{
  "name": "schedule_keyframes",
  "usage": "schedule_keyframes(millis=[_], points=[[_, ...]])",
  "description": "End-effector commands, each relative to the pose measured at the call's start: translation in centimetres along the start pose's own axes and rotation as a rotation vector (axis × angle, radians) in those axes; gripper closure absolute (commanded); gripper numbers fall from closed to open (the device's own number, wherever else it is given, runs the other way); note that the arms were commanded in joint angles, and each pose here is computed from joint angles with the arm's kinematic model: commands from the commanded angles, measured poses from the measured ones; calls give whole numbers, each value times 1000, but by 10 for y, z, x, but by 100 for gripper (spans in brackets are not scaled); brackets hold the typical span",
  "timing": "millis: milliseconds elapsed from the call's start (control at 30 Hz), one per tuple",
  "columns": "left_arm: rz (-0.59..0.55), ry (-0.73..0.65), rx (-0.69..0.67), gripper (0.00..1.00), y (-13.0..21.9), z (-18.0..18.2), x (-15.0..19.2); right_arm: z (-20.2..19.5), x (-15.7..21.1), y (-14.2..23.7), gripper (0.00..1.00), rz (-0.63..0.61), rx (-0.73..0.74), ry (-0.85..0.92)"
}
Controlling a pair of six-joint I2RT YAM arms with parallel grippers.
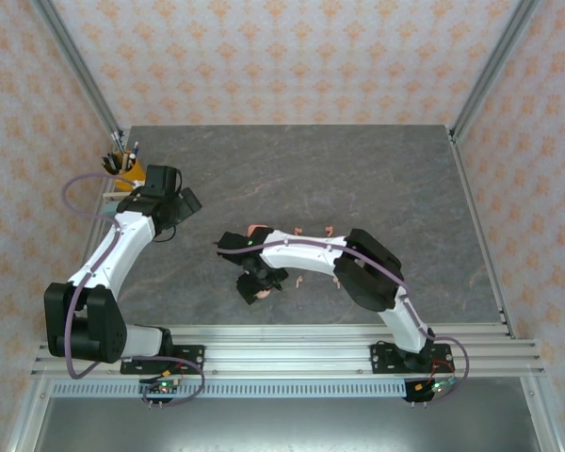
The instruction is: Insert the wireless bluetooth earbuds into the charging case
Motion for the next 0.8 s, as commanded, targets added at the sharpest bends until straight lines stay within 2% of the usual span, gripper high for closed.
schedule_keyframes(millis=[0, 333, 600, 767], points=[[2, 3, -3, 0, 1, 2, -3, 3, 2, -2, 24, 15, 47, 29], [-1, 1, 2, 0, 3, 2, -3, 2, 5, -6, 28, 36, 89, 8], [0, 3, 16, 0, 4, 0, -4, -5, 5, -7, 39, 27, 127, -40], [6, 1, 23, 0, 4, -1, -3, -6, -4, -1, 44, -27, 136, -120]])
Point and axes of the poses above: each hand's point on the last joint's axis, 136 mm out from that joint toward the fingers, its own y axis back along the fingers, its own z axis along the line the jaws close on, x = y × z, the point moved 3 cm from there along y, back along the fingers, and after that the axes turned 10 degrees about -y, right-handed, at the moved point
